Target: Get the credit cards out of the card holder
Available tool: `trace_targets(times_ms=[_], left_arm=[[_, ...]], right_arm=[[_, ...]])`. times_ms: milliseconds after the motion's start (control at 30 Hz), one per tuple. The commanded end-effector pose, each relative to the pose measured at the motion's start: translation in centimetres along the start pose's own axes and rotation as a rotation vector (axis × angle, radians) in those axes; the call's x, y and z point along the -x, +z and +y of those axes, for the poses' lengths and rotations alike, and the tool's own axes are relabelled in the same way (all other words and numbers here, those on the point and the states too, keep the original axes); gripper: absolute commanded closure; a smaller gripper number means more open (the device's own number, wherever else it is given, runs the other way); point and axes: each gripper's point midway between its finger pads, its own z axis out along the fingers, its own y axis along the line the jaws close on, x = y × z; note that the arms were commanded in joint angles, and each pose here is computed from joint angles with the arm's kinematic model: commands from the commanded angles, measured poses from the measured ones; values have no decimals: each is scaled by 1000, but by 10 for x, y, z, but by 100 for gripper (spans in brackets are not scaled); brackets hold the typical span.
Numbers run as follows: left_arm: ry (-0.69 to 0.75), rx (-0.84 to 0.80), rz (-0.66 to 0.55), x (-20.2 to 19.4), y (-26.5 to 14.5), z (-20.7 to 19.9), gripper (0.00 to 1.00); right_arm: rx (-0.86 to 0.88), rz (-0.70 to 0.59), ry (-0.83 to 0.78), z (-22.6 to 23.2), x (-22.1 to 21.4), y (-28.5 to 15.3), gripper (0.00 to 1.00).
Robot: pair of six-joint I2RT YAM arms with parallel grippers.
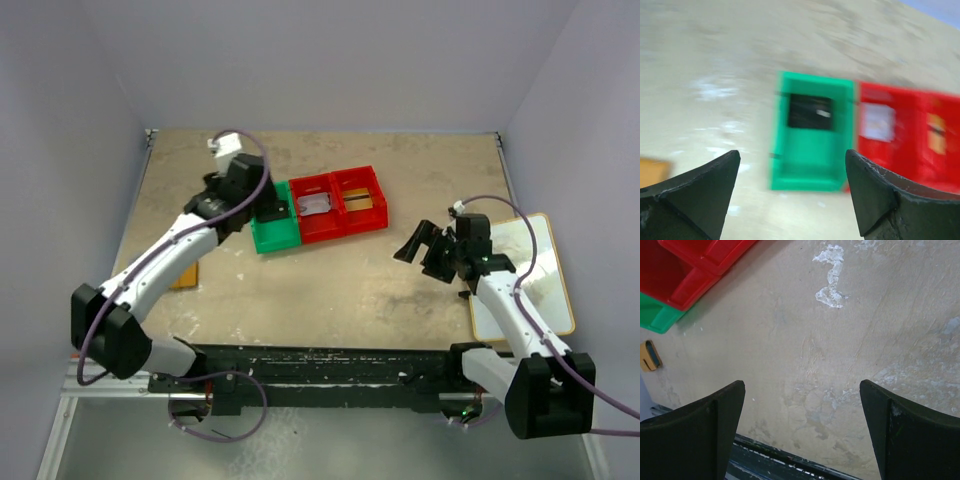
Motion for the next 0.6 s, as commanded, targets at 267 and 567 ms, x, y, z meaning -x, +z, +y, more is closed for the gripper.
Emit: trace_targets(times_ms=[267,567], left_arm=[[-243,653,119,-35,6,254,9],[-399,874,325,-106,28,279,12]], right_arm=[[87,-19,-92,23,23,5,0],[57,4,-115,16,21,11,0]])
